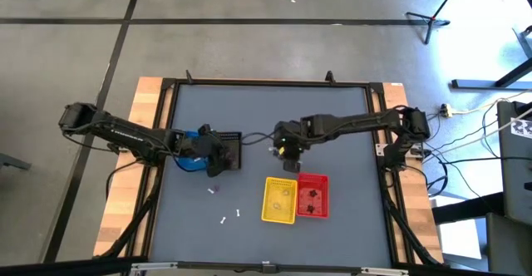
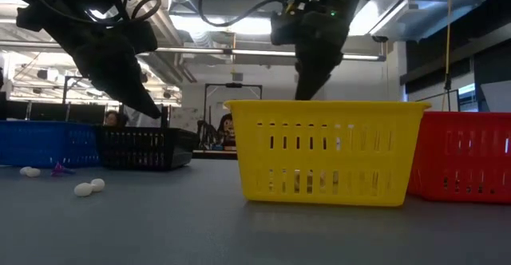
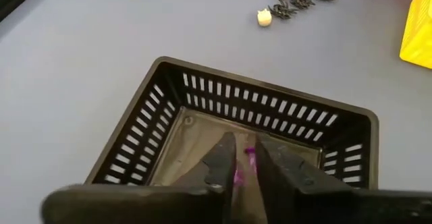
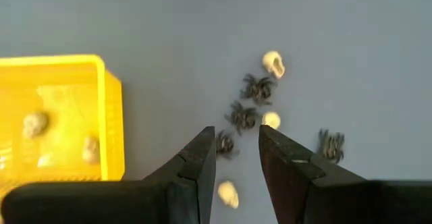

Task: Sort Halloween decoration
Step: Put the skull toy into the yellow bin

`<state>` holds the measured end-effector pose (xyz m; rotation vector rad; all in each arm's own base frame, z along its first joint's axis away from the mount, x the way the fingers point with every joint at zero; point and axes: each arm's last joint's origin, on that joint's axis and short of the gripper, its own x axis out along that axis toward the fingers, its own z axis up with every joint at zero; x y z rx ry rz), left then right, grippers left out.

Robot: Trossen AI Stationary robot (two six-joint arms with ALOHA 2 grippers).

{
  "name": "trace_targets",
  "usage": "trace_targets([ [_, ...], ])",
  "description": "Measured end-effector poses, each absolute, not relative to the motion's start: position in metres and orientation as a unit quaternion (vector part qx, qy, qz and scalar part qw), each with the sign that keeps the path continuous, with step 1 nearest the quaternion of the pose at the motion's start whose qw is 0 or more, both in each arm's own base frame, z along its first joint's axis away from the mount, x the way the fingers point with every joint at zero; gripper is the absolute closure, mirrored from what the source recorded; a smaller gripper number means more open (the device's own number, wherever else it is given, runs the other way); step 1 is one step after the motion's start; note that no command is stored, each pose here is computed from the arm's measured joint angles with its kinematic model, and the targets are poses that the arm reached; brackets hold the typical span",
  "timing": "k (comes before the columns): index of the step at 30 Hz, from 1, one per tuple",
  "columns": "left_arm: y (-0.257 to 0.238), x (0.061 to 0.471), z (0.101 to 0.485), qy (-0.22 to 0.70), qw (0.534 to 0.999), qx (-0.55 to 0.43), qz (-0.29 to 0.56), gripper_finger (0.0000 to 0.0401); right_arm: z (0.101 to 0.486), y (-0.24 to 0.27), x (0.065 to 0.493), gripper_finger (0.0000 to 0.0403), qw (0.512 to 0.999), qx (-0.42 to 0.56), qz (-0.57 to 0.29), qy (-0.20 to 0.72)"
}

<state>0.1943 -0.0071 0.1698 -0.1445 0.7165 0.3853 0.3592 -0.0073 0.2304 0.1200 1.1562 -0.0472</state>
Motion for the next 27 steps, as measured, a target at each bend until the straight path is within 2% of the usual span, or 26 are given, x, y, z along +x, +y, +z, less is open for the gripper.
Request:
trace_targets([
  [6, -0.007, 0.194, 0.170, 0.348, 0.916, -0.070, 0.187, 0.0318, 0.220, -0.010, 0.364, 0.0290, 0.838, 0.058, -0.025, 0.542],
  [18, -0.007, 0.194, 0.170, 0.348, 0.916, -0.070, 0.187, 0.0316, 0.182, -0.013, 0.374, 0.0290, 0.807, 0.003, -0.050, 0.588],
  [27, -0.007, 0.194, 0.170, 0.348, 0.916, -0.070, 0.186, 0.0316, 0.173, -0.013, 0.376, 0.0290, 0.799, -0.012, -0.050, 0.599],
])
